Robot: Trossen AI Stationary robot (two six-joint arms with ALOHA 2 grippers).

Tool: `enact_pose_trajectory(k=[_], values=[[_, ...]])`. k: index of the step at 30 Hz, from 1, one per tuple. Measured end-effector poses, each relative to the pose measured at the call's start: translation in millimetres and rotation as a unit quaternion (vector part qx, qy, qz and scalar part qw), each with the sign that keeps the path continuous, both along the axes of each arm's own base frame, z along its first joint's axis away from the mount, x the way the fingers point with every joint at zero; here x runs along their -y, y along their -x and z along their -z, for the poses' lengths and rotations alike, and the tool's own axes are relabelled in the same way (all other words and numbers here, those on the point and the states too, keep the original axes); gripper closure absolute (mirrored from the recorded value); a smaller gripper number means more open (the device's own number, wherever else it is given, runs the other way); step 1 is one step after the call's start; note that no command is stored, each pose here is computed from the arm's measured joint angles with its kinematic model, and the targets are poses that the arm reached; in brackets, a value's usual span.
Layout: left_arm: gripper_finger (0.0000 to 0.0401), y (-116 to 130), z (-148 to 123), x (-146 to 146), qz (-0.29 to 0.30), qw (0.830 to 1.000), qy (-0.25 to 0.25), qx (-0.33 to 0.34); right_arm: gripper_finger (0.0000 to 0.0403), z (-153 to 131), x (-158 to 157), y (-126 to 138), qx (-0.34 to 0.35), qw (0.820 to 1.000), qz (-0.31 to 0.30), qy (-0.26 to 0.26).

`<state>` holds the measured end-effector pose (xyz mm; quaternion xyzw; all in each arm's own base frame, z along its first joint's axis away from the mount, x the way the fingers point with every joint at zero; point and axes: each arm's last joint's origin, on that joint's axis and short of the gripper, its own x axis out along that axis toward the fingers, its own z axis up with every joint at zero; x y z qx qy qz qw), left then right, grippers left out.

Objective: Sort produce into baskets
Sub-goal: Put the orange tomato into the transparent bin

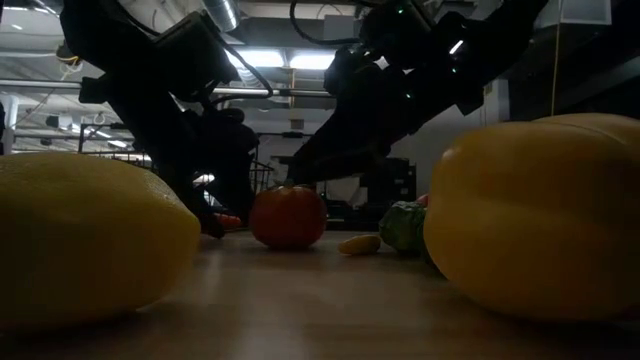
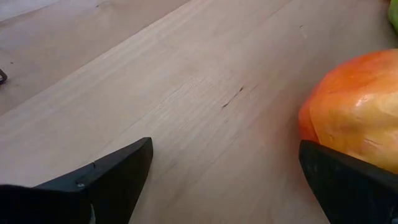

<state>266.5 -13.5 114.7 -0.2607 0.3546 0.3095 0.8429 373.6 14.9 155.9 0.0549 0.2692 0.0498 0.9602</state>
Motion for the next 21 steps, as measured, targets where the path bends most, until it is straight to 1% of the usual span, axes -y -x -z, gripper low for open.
enact_pose_trajectory(k=[6, 10, 17, 21], values=[[0.0001, 0.0, -0.1, 0.0, 0.000, 1.000, 0.000, -0.001, 0.0007, 14.4, -0.2, -5.3, 0.001, 1.000, -0.001, -0.001], [0.0001, 0.0, -0.1, 0.0, 0.001, 1.000, 0.000, 0.000, 0.0008, 16.5, -0.4, -6.4, 0.004, 1.000, -0.004, -0.002], [0.0001, 0.0, -0.1, 0.1, 0.001, 1.000, 0.000, 0.000, 0.0008, 17.8, -0.6, -6.3, 0.003, 1.000, -0.009, 0.015], [0.0001, 0.0, -0.1, 0.1, 0.001, 1.000, 0.000, 0.000, 0.0008, 28.2, -0.7, -7.9, -0.006, 1.000, -0.009, 0.015]])
